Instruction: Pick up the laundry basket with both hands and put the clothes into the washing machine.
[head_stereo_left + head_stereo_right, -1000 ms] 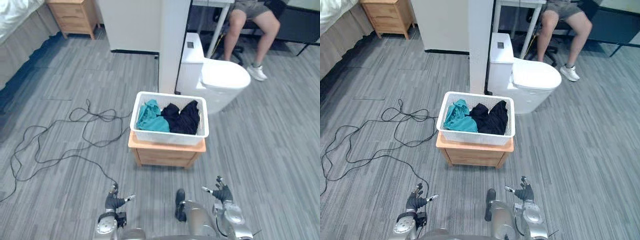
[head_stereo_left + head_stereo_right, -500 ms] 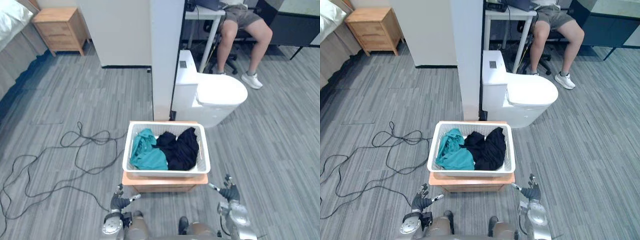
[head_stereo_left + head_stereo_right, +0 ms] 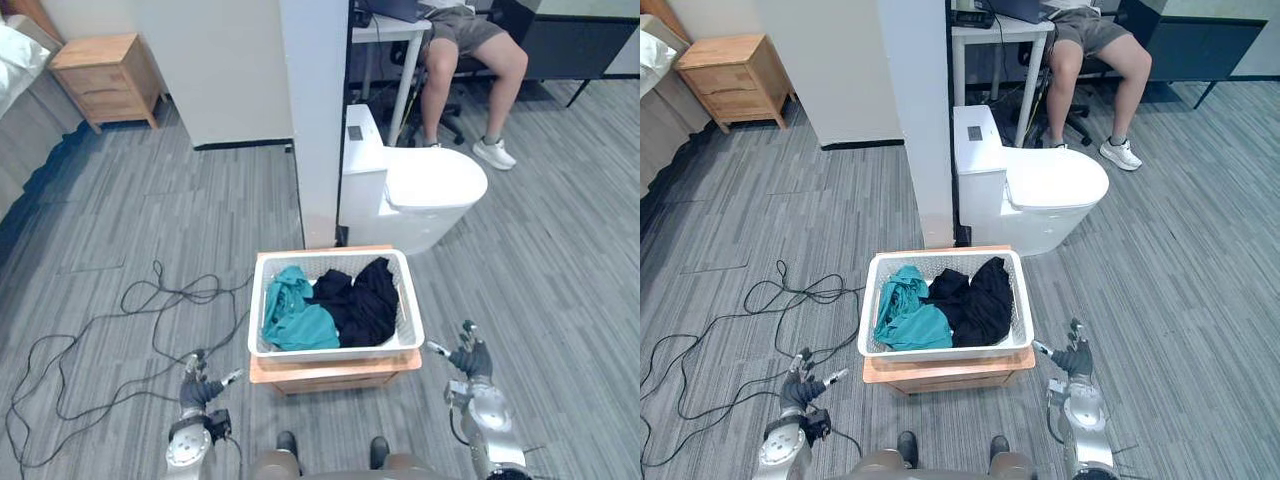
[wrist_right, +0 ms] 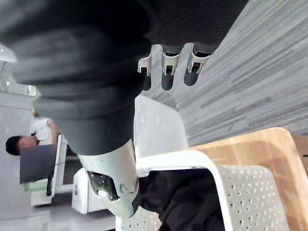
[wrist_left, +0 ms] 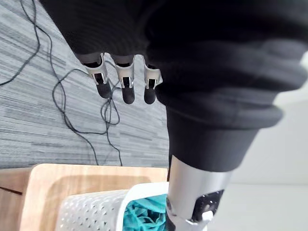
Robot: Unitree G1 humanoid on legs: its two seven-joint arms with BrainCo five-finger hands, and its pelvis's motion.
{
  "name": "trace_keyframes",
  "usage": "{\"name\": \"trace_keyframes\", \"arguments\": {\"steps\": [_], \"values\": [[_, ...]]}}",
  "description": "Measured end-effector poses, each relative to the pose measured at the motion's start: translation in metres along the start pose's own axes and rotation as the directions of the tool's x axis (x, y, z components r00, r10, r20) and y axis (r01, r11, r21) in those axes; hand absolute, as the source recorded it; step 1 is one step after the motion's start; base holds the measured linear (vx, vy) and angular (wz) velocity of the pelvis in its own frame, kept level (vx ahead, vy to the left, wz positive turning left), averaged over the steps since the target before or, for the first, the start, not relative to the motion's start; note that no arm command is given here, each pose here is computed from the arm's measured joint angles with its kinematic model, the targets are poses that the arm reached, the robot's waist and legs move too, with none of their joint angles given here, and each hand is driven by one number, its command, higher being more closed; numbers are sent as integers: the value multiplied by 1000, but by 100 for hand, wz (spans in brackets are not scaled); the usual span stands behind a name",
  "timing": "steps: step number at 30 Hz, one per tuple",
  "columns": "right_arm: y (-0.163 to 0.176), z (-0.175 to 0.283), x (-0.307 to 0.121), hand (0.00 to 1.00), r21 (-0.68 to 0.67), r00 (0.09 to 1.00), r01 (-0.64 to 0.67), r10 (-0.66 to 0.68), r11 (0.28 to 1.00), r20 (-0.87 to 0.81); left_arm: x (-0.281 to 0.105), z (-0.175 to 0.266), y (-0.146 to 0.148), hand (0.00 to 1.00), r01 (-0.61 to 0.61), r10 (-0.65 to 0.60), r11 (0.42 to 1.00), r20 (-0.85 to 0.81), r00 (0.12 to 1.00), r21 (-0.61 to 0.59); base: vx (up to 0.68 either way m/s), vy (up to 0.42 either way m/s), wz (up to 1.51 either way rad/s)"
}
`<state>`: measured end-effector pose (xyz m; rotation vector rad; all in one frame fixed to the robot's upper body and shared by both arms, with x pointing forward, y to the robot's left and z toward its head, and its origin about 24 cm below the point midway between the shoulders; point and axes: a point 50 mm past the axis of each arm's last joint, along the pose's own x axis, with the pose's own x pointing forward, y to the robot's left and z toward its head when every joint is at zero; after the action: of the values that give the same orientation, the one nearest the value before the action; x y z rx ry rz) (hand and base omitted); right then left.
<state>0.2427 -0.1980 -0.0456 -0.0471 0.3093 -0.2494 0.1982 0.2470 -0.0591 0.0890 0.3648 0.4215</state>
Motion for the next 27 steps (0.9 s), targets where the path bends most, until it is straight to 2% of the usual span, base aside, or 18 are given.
{"name": "trace_keyframes", "arguments": {"steps": [2,6,10,12,17,23,24,25,27], "values": [[11,14,13,0,-13,999,-35,35,999,27,16,18,-7,0,1,-1,1000,41,999,-5,-46,10,-3],[37,83,54,0,-41,983,-82,88,996,160,57,84,-28,0,9,-6,1000,191,982,-11,-129,16,-4],[43,161,83,0,-21,959,-44,48,999,279,84,152,-46,0,-2,6,1000,291,957,-14,-166,34,-8],[40,183,90,0,7,958,-20,17,1000,286,88,173,-59,0,18,-19,1000,320,947,4,-105,15,2],[42,203,96,0,64,966,16,-31,998,256,84,192,-99,0,99,-125,991,339,933,93,-34,4,1],[39,199,97,0,69,969,55,-70,996,236,84,195,-101,0,74,-130,983,361,924,167,0,0,0],[38,198,97,0,63,970,63,-76,996,233,84,195,-101,100,69,-132,981,361,923,180,0,0,0],[37,197,97,100,59,970,68,-80,996,230,84,194,-101,100,63,-132,978,356,925,200,0,0,0],[36,195,98,100,52,973,76,-85,996,214,85,193,-101,100,49,-130,972,352,927,230,0,0,0]]}}
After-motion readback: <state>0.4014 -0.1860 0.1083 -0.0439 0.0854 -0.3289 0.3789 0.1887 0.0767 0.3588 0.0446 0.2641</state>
